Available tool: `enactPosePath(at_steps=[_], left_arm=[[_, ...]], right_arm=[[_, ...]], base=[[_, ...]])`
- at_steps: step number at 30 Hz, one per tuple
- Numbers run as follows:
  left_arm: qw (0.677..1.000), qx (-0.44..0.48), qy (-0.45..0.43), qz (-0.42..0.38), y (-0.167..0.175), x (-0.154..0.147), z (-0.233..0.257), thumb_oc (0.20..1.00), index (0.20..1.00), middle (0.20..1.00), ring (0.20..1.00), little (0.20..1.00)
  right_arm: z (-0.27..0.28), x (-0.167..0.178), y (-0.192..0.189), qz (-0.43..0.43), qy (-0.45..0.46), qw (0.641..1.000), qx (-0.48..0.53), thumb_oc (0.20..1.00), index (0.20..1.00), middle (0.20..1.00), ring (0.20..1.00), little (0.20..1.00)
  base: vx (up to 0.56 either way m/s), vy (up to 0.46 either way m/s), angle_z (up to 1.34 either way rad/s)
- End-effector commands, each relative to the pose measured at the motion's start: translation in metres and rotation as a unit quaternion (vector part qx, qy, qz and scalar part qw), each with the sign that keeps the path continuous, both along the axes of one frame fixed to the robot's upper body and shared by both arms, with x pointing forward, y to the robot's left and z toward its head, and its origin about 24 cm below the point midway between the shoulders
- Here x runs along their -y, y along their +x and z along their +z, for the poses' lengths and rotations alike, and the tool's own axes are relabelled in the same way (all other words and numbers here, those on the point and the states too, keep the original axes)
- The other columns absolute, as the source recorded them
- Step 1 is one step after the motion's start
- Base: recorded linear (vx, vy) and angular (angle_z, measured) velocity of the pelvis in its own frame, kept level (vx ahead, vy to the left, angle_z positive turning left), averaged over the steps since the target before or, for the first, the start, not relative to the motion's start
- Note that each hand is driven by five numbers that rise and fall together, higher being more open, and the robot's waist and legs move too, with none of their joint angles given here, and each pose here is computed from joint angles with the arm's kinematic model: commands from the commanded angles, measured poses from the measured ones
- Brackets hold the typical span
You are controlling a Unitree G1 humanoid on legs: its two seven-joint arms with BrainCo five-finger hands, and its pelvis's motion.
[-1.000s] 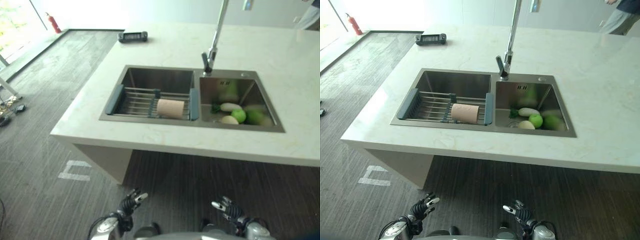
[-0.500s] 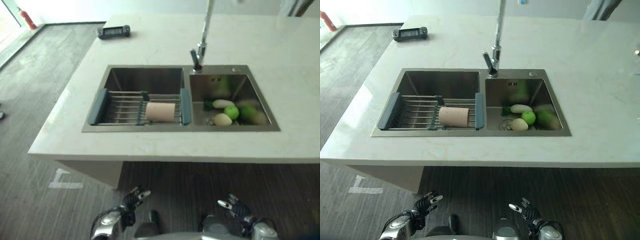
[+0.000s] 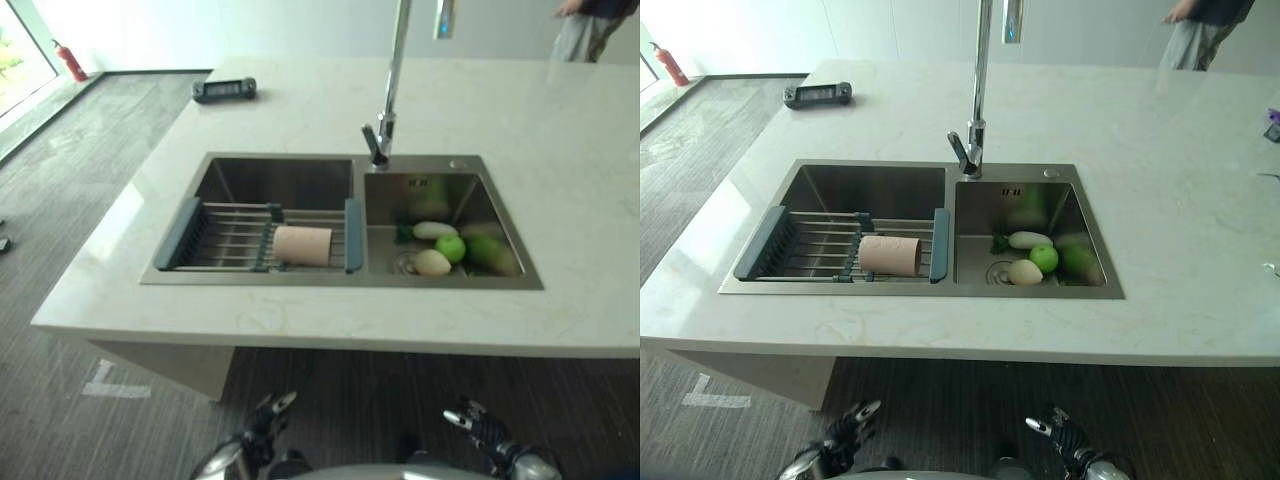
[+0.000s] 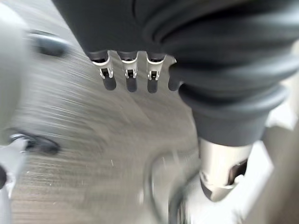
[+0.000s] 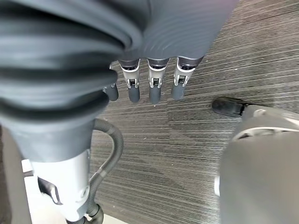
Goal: Place the dishes in the dishwasher.
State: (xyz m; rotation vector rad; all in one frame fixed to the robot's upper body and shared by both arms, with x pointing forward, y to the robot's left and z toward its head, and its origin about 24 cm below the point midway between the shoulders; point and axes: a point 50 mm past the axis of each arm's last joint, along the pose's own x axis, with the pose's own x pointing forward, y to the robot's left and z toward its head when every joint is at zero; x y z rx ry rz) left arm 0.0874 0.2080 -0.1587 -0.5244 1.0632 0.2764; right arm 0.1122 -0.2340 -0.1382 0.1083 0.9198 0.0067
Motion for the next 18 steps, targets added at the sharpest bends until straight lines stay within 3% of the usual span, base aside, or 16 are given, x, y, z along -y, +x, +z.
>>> enactPosePath(at_steps=[1,3,4,5,6,7,8,9,11,12,13,14,15,16,17,18], left_arm=[[0.994,-0.05,-0.038,0.09,-0.006,0.0,-0.005,1.0,1.0,1.0,1.0,1.0],[0.959,-0.117,-0.06,0.251,-0.036,-0.008,-0.011,1.0,1.0,1.0,1.0,1.0],[0.941,-0.142,-0.049,0.302,-0.048,-0.016,-0.011,1.0,1.0,1.0,1.0,1.0],[0.941,-0.142,-0.049,0.302,-0.048,-0.016,-0.011,1.0,1.0,1.0,1.0,1.0],[0.901,-0.168,0.012,0.4,-0.075,-0.042,-0.009,1.0,1.0,1.0,1.0,1.0],[0.869,-0.141,0.054,0.472,-0.08,-0.062,-0.003,1.0,1.0,1.0,1.0,1.0],[0.783,-0.044,0.126,0.607,-0.084,-0.1,0.015,1.0,1.0,1.0,1.0,1.0],[0.711,0.046,0.194,0.675,-0.075,-0.122,0.036,1.0,1.0,1.0,1.0,1.0],[0.645,0.158,0.26,0.702,-0.061,-0.138,0.063,1.0,1.0,1.0,1.0,1.0],[0.627,0.219,0.289,0.689,-0.047,-0.143,0.079,1.0,1.0,1.0,1.0,1.0],[0.627,0.219,0.289,0.689,-0.047,-0.143,0.079,1.0,1.0,1.0,1.0,1.0],[0.571,0.336,0.322,0.677,-0.009,-0.154,0.125,1.0,1.0,1.0,1.0,1.0],[0.546,0.372,0.329,0.674,0.003,-0.157,0.144,1.0,1.0,1.0,1.0,1.0],[0.524,0.406,0.335,0.67,0.012,-0.159,0.161,1.0,1.0,1.0,1.0,1.0],[0.524,0.406,0.335,0.67,0.012,-0.159,0.161,1.0,1.0,1.0,1.0,1.0],[0.474,0.488,0.347,0.645,0.03,-0.169,0.212,1.0,1.0,1.0,1.0,1.0]], right_arm=[[0.013,0.005,0.029,-0.016,-0.002,0.998,0.066,1.0,1.0,1.0,1.0,1.0],[0.012,0.01,0.025,-0.035,-0.008,0.997,0.065,1.0,1.0,1.0,1.0,1.0],[0.012,0.013,0.023,-0.042,-0.012,0.997,0.066,1.0,1.0,1.0,1.0,1.0],[0.012,0.013,0.023,-0.042,-0.012,0.997,0.066,1.0,1.0,1.0,1.0,1.0],[0.012,0.022,0.02,-0.053,-0.02,0.996,0.064,1.0,1.0,1.0,1.0,1.0],[0.013,0.026,0.017,-0.056,-0.022,0.996,0.062,1.0,1.0,1.0,1.0,1.0],[0.014,0.03,0.016,-0.056,-0.022,0.997,0.055,1.0,1.0,1.0,1.0,1.0],[0.012,0.028,0.011,-0.058,-0.013,0.997,0.048,1.0,1.0,1.0,1.0,1.0],[0.009,0.025,0.009,-0.057,-0.006,0.998,0.04,1.0,1.0,1.0,1.0,1.0],[0.007,0.021,0.007,-0.046,-0.003,0.998,0.037,1.0,1.0,1.0,1.0,1.0],[0.007,0.021,0.007,-0.046,-0.003,0.998,0.037,1.0,1.0,1.0,1.0,1.0],[0.004,0.012,0.003,-0.035,-0.001,0.999,0.035,1.0,1.0,1.0,1.0,1.0],[0.004,0.011,0.001,-0.04,0.002,0.999,0.036,1.0,1.0,1.0,1.0,1.0],[0.003,0.01,0.0,-0.045,0.004,0.998,0.036,1.0,1.0,1.0,1.0,1.0],[0.003,0.01,0.0,-0.045,0.004,0.998,0.036,1.0,1.0,1.0,1.0,1.0],[0.003,0.008,-0.003,-0.046,0.002,0.998,0.032,1.0,1.0,1.0,1.0,1.0]], base=[[0.01,-0.037,0.05],[0.0,-0.018,0.02],[0.0,0.0,0.0],[-0.04,-0.005,0.05],[-0.03,0.006,0.07],[-0.02,0.032,0.11],[0.0,0.037,0.15],[0.0,0.022,0.2],[-0.01,-0.023,0.17],[-0.01,-0.024,0.06],[0.01,-0.049,-0.01],[0.02,-0.049,-0.02],[0.03,-0.058,0.1],[0.01,-0.021,0.18],[0.02,-0.012,0.18],[0.01,0.002,0.04]])
